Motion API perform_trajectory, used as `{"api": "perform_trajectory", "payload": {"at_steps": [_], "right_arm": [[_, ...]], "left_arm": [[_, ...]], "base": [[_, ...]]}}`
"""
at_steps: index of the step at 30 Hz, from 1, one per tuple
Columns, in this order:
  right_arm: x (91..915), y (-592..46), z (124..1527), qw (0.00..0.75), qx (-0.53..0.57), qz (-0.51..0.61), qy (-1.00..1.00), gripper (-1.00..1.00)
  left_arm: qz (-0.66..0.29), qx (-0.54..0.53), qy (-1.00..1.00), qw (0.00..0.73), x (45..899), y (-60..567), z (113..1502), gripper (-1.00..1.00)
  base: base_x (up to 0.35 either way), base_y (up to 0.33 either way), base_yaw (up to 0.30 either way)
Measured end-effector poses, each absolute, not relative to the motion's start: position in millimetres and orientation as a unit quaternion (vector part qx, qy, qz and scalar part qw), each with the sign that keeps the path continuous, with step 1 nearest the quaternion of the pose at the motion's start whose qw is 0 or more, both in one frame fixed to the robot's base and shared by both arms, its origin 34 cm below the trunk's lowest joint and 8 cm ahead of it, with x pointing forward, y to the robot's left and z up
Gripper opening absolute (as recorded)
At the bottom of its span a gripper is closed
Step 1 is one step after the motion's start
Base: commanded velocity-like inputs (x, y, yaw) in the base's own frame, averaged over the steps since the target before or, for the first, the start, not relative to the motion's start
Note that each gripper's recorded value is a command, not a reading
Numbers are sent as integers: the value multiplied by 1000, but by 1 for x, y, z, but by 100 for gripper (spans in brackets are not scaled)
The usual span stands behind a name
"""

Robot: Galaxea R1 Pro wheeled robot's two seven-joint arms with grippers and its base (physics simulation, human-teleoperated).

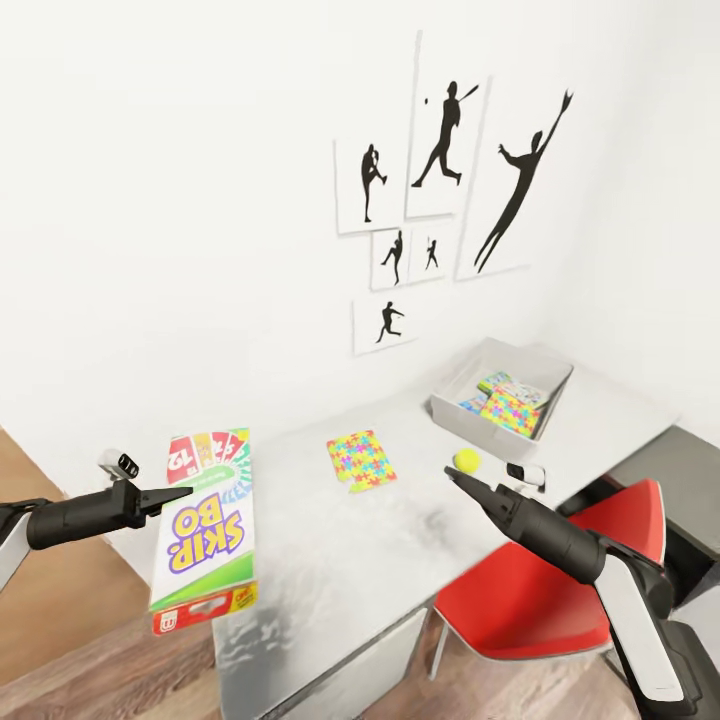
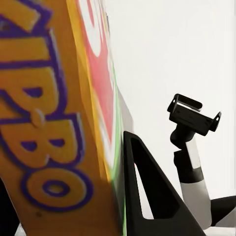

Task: Put all the toys in the child's room - the three board games (two on the bed and one on the table), the two jigsaw puzzles on the table, and the tennis ball on the table - inside the toy box on the table in the child's room.

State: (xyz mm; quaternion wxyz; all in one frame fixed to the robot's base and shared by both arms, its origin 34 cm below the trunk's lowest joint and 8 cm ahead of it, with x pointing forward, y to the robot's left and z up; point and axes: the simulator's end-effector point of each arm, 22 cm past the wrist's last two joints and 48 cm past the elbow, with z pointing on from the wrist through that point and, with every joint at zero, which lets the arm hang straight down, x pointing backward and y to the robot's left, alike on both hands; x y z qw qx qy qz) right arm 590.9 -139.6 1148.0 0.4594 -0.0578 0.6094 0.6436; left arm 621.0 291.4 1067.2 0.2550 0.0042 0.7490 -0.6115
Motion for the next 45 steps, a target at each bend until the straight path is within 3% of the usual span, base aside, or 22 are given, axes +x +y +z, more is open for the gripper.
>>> {"api": "perform_trajectory", "payload": {"at_steps": [45], "right_arm": [[574,-142,1187,478,-74,640,597,100]], "left_arm": [[-610,21,742,277,608,294,1109,-100]], "base": [[-43,0,-218]]}}
